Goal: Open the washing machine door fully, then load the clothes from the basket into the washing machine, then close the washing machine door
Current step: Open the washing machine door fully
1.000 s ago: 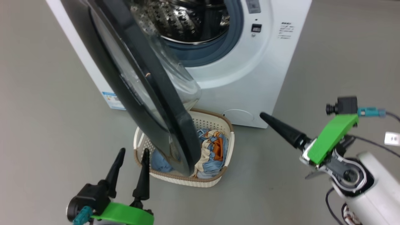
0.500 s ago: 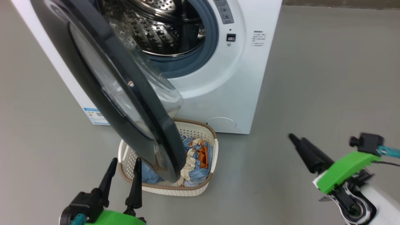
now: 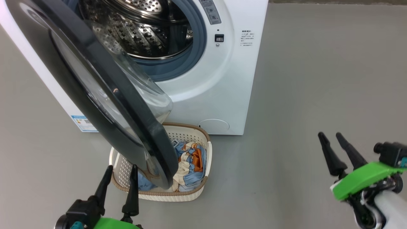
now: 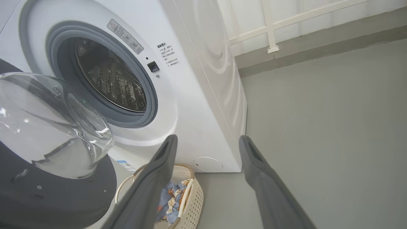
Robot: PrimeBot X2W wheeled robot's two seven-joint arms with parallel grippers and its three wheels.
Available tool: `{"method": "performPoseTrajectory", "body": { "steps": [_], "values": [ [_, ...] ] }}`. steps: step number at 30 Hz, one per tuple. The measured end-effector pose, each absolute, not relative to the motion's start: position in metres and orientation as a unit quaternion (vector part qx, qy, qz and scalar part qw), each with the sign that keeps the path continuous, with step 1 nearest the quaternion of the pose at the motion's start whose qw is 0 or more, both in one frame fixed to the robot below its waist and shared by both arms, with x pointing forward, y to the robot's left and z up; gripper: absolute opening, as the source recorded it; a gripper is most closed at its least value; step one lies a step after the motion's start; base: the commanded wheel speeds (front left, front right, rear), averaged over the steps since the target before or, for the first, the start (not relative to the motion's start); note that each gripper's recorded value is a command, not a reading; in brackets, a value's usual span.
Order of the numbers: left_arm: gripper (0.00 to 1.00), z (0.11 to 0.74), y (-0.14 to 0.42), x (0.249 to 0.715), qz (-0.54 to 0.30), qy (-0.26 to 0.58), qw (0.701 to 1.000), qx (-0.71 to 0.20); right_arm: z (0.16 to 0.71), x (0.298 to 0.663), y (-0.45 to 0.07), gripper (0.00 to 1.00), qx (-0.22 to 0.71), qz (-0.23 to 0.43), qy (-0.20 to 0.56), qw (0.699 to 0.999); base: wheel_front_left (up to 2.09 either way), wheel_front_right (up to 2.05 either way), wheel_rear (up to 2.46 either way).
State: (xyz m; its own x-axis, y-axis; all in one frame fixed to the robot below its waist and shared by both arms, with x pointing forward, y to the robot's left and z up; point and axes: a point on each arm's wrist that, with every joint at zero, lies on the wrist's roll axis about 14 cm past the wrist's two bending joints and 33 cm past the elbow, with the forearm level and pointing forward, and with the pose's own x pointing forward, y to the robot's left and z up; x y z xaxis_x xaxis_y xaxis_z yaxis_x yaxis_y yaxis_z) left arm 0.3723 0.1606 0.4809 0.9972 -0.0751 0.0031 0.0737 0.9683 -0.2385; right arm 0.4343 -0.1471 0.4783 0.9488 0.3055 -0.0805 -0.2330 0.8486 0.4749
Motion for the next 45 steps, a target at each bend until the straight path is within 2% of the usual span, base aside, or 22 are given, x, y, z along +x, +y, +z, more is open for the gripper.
{"method": "performPoseTrajectory", "body": {
  "steps": [5, 20, 41, 42, 43, 44, 45],
  "values": [
    [1.0, 0.482, 0.16, 0.372, -0.04, 0.002, 0.992, -0.117, 0.47, 0.42, -0.151, 1.0, 0.205, 0.13, 0.071, 0.968, 0.0, 0.0, 0.0],
    [1.0, 0.486, 0.168, 0.364, -0.03, -0.006, 0.992, -0.119, 0.503, 0.405, -0.161, 1.0, 0.111, 0.107, -0.016, 0.988, 0.0, 0.0, 0.0],
    [1.0, 0.486, 0.168, 0.364, -0.03, -0.007, 0.992, -0.119, 0.485, 0.389, -0.158, 1.0, 0.092, 0.101, 0.008, 0.991, 0.0, 0.0, 0.0],
    [0.67, 0.487, 0.168, 0.364, -0.03, -0.007, 0.992, -0.119, 0.485, 0.389, -0.159, 1.0, 0.093, 0.1, 0.007, 0.991, 0.0, 0.0, 0.0],
    [0.4, 0.487, 0.168, 0.364, -0.03, -0.008, 0.992, -0.119, 0.485, 0.389, -0.159, 1.0, 0.094, 0.099, 0.007, 0.991, 0.0, 0.0, 0.0],
    [0.04, 0.488, 0.168, 0.364, -0.03, -0.008, 0.992, -0.119, 0.486, 0.389, -0.159, 1.0, 0.094, 0.099, 0.006, 0.991, 0.0, 0.0, 0.0],
    [0.0, 0.488, 0.168, 0.364, -0.03, -0.009, 0.992, -0.118, 0.486, 0.389, -0.159, 1.0, 0.095, 0.099, 0.005, 0.991, 0.0, 0.0, 0.0]
  ]
}}
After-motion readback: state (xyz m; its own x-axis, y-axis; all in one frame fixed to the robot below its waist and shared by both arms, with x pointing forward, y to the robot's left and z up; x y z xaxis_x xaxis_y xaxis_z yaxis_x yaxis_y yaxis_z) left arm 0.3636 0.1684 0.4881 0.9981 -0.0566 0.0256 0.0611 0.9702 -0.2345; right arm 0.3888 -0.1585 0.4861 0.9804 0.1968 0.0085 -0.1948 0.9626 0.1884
